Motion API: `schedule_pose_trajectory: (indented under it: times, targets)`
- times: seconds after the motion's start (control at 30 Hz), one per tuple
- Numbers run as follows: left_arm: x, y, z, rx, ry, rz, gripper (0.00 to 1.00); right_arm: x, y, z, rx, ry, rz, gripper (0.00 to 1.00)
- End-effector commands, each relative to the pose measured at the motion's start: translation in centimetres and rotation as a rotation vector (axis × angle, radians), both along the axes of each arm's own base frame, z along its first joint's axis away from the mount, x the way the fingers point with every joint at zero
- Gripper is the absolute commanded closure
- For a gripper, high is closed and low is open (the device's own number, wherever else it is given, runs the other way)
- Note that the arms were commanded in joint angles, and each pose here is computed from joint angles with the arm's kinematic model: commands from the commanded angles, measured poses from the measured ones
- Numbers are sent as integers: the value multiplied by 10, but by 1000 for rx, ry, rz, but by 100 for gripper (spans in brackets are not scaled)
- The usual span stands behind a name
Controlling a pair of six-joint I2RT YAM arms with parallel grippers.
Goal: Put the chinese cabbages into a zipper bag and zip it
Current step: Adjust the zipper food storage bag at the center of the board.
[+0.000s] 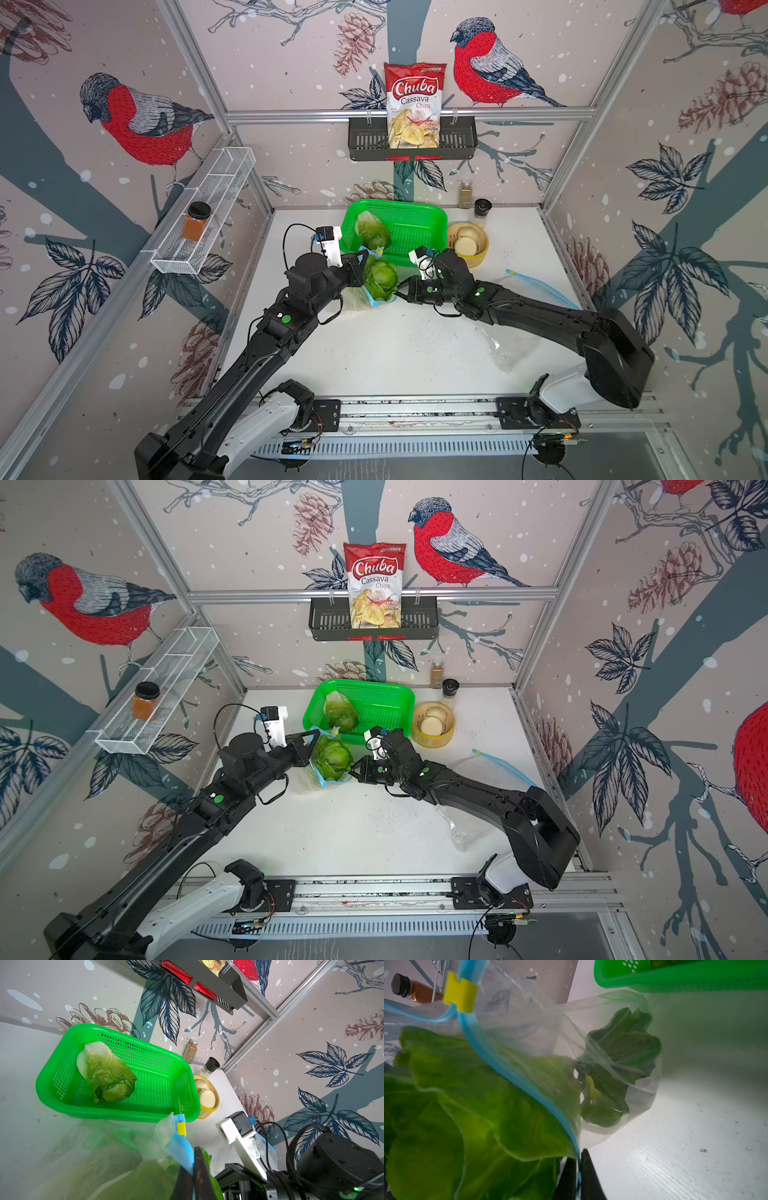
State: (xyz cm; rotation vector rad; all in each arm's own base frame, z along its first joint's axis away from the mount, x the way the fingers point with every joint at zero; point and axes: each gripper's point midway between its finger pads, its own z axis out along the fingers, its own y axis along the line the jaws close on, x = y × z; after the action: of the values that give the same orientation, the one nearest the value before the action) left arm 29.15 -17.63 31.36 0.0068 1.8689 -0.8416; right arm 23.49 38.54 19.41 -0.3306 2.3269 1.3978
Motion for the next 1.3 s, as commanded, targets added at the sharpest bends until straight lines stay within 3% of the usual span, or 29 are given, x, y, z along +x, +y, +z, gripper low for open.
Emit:
schedule_pose_trajectory:
  times: [0.0,0.17,0.33,0.5,0.67,0.8,0.9,1.0,1.13,1.17,1.23,1.27]
  targets:
    - [3,3,21,-21,-80,15,100,6,7,32,66,-88,9,97]
    - [5,17,28,33,-94,85,100,17,-5,65,-27,-217,-46,100]
    - [11,39,40,115,-114,204,100,7,-6,116,-83,-356,-66,100]
    - [11,24,49,76,-149,130,100,15,-6,115,-103,-352,-81,100]
    - [9,22,58,63,-151,114,100,14,-7,142,-116,-445,-87,100]
    - [2,19,63,37,-146,88,100,18,-13,148,-102,-434,-94,100]
    - [12,19,54,67,-128,108,100,19,-6,147,-90,-448,-82,100]
    - [21,7,39,81,-99,70,100,36,-9,123,-167,-412,-118,100]
    - [22,5,30,83,-88,63,100,35,-8,131,-152,-445,-105,100]
    - [23,6,33,78,-101,70,99,37,-11,131,-154,-449,-119,100]
    - [23,6,32,97,-95,63,73,39,-11,131,-131,-444,-138,100]
    - [23,6,31,112,-80,64,65,39,-10,131,-115,-437,-143,100]
